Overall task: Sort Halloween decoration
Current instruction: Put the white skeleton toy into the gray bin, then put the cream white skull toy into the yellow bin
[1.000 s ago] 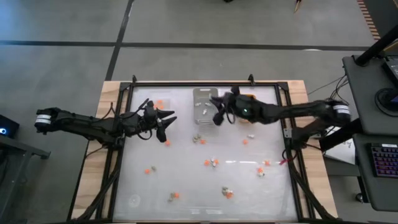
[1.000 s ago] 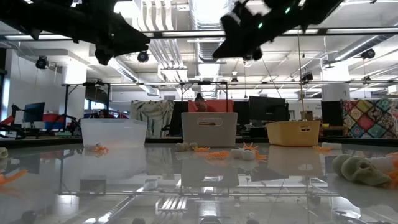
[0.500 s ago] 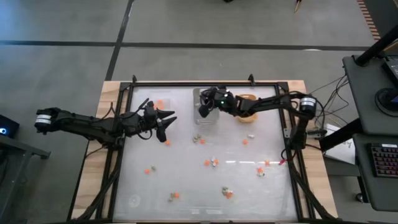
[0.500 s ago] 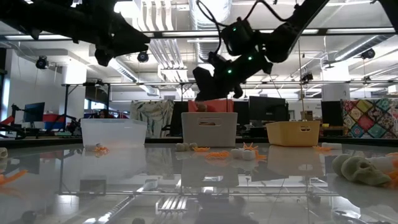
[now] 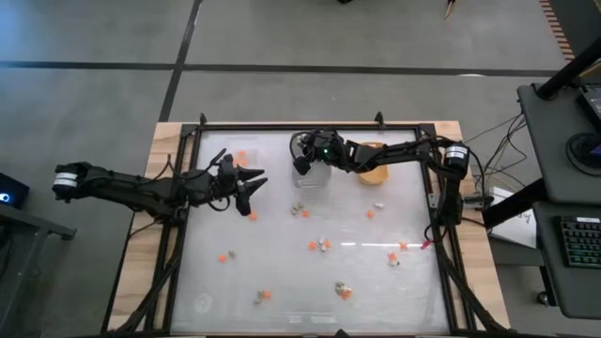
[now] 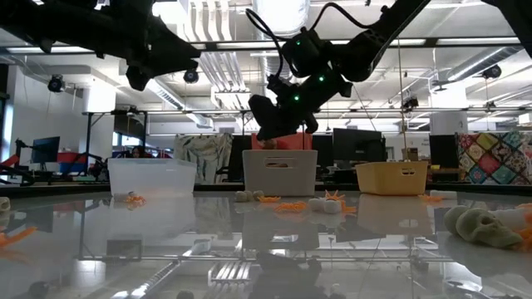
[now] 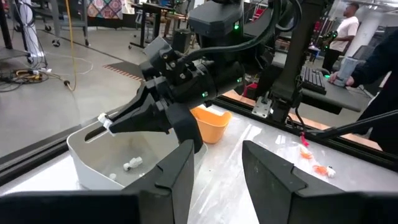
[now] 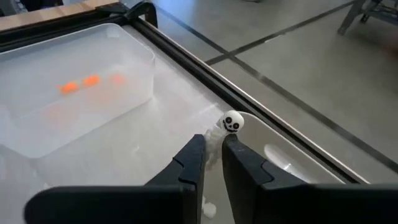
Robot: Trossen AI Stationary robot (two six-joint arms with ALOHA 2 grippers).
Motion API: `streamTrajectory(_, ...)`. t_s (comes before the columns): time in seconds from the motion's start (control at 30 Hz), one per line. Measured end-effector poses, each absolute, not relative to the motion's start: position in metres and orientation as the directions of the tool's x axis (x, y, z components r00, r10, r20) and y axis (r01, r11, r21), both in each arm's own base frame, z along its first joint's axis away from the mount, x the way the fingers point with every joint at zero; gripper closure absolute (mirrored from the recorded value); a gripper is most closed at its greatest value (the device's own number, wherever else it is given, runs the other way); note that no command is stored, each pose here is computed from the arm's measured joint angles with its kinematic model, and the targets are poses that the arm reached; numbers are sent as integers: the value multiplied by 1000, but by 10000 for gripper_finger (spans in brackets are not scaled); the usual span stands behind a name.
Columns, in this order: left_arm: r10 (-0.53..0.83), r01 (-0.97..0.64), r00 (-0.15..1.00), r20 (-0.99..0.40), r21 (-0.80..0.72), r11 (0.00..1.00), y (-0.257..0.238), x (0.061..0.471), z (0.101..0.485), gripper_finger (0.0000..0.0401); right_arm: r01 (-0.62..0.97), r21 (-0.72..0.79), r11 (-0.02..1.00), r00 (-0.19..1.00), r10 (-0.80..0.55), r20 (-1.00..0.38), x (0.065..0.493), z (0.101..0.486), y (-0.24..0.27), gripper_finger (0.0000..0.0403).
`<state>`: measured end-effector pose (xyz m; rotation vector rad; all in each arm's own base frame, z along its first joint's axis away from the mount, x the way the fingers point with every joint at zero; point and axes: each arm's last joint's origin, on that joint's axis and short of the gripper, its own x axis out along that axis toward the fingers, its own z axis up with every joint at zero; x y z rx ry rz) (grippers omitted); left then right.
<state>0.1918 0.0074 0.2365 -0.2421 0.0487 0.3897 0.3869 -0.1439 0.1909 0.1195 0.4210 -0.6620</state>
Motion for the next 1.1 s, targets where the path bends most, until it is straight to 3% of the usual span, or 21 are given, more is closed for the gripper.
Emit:
streamTrajectory(0.27, 360, -373, 928, -97, -254, 892, 7, 192, 236, 282, 623, 4, 782, 711, -564, -421, 387, 190, -144, 287)
streamTrajectory(0.47, 350, -367, 930, -111, -278, 888, 7, 192, 235, 282, 622, 7, 783, 715, -564, -413, 389, 194, -144, 257)
streamTrajectory(0.77, 298, -371, 924, -239, -375, 849, 5, 190, 222, 282, 538, 83, 839, 770, -449, -453, 381, 214, -130, 250)
streamTrajectory(1.1, 246, -469, 857, -454, -486, 738, -1, 186, 198, 288, 423, 80, 903, 774, -314, -551, 364, 247, -70, 258)
